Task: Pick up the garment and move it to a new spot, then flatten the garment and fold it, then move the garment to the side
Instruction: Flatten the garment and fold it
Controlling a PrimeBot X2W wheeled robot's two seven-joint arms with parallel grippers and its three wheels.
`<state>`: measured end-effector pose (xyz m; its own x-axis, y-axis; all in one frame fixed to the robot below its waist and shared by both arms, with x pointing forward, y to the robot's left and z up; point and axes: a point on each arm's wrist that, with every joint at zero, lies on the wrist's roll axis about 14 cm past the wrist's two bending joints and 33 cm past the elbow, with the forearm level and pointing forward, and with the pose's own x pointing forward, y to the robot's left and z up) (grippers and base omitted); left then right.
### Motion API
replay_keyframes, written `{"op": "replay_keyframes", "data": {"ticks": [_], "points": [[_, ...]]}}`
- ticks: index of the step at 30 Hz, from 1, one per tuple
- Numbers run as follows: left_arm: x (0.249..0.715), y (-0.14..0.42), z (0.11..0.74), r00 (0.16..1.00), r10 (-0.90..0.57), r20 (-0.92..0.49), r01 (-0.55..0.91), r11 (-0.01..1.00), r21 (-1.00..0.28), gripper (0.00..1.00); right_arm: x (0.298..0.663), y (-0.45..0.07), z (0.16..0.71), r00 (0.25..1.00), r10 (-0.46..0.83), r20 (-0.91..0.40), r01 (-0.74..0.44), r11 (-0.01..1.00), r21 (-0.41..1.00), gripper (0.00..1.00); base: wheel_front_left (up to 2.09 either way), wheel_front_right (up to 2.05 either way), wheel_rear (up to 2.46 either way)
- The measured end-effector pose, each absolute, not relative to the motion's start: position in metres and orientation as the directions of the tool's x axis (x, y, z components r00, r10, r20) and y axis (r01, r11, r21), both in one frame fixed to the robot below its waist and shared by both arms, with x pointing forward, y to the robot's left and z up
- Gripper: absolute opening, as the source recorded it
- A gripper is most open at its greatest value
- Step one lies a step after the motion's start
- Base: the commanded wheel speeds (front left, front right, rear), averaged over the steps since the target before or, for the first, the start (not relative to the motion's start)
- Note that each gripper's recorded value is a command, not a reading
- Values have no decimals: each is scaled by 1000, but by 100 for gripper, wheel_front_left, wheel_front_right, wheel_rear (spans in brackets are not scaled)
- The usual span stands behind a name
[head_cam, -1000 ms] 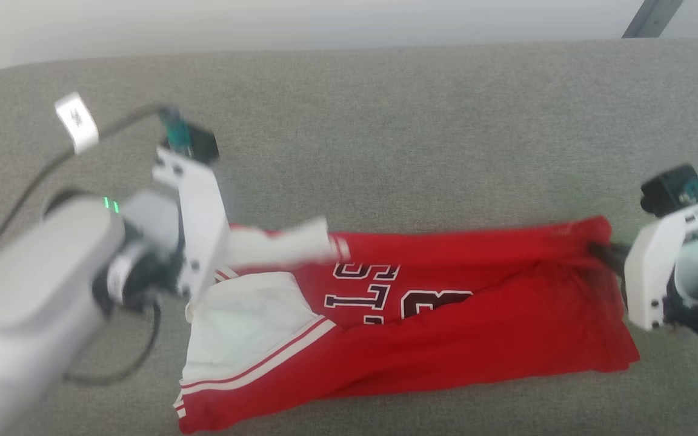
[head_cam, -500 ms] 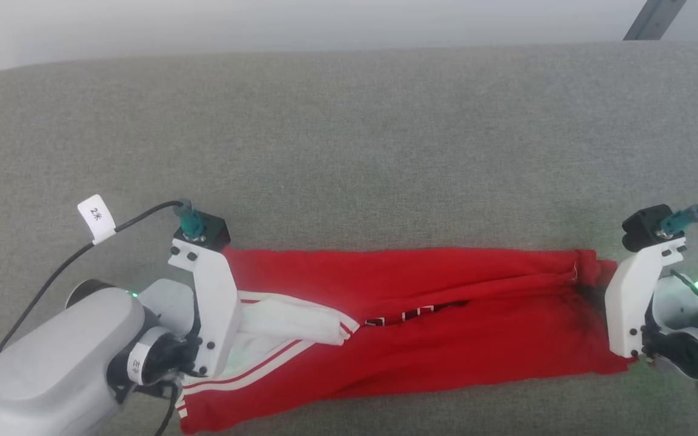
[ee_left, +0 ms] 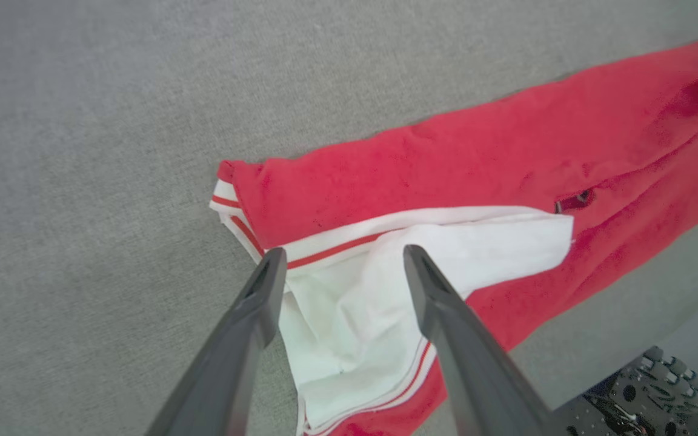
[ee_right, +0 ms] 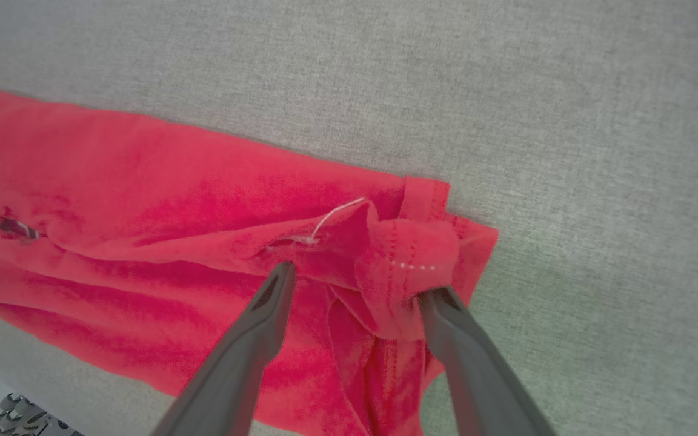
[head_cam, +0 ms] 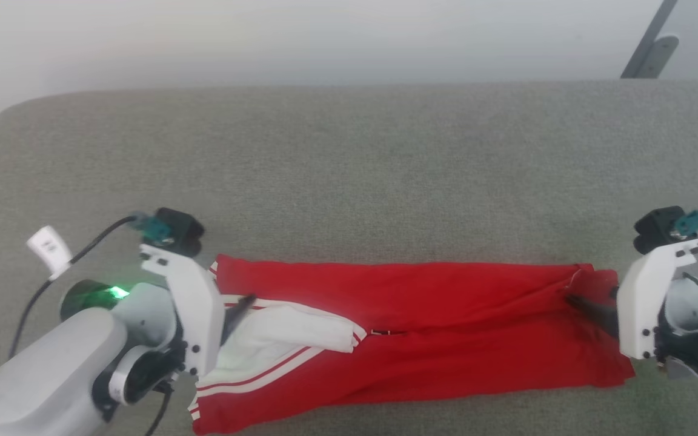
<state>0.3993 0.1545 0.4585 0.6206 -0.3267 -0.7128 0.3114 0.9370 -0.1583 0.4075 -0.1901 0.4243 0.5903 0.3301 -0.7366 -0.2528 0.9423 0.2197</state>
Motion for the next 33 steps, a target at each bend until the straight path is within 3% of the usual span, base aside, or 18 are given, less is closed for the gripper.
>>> {"op": "replay_keyframes", "data": {"ticks": [5,13,18,27,29,30,33], "points": [[408,170,479,761,-309,-571,285,949,-134,100,401,-203,423,557,303,-773,-214,952,219,100,0,0,0],[413,206,499,916,-205,-344,181,978,-101,100,392,-210,412,476,283,-832,-169,959,230,100,0,0,0],[413,233,504,972,-103,-210,82,991,-106,100,387,-204,398,424,292,-857,-156,956,249,100,0,0,0],[403,264,491,989,25,-146,-44,990,-134,100,393,-186,377,360,324,-875,-146,946,290,100,0,0,0],[403,269,491,990,47,-134,-67,987,-148,100,396,-180,374,351,346,-870,-138,938,317,17,0,0,0],[404,273,494,991,68,-118,-86,984,-158,100,396,-177,373,344,353,-870,-142,936,323,0,0,0,0],[400,280,493,990,98,-98,-114,978,-172,100,398,-161,373,339,407,-848,-141,913,382,0,0,0,0]]}}
